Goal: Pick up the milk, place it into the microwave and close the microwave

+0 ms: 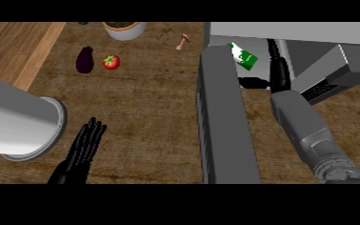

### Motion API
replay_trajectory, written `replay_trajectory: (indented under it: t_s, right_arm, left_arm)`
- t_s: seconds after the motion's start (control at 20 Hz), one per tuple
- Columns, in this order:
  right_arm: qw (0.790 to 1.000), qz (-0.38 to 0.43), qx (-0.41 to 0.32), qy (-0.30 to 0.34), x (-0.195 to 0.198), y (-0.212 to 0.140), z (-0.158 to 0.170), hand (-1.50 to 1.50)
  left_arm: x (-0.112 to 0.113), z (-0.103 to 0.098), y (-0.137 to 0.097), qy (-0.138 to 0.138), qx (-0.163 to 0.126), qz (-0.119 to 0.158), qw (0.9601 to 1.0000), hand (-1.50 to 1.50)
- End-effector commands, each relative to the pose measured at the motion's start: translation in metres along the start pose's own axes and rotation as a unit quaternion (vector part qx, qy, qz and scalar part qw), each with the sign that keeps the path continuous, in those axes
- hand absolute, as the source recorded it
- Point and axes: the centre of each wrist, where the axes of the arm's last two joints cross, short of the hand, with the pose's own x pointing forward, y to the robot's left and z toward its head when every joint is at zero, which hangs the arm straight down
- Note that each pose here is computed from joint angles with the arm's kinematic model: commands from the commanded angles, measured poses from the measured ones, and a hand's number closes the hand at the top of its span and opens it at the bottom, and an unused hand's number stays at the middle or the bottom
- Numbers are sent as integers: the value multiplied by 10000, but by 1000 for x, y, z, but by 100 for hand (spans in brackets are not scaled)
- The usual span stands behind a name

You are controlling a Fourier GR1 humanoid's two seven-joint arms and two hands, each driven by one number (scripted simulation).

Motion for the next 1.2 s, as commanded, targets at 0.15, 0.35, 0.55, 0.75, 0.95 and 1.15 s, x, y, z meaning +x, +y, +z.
replay_trajectory:
  t_s: [0.15, 0.35, 0.55, 0.75, 0.95, 1.15]
  right_arm:
    - [9981, -583, -7, 188, -32, -14, 29, -150]
    - [9958, -893, 151, 161, -45, -9, 54, -150]
    - [9868, -1521, 494, 267, -63, -21, 73, -150]
    - [9816, -1764, 663, 314, -62, 10, 104, -150]
    - [9754, -2131, 543, 161, -76, 1, 127, -150]
    - [9552, -2895, 558, 260, -87, -7, 146, -150]
  left_arm:
    - [0, -5, -2, -43, -4, -65, 10000, -150]
    - [4, -12, -23, 53, -56, -27, 10000, -150]
    - [10, -11, -26, 176, -147, 92, 9997, -150]
    - [-7, -29, -24, 85, -139, -49, 9999, -150]
    - [-7, -16, -13, 39, -87, -38, 9999, -150]
    - [-1, -22, -38, 99, -277, 228, 9993, -150]
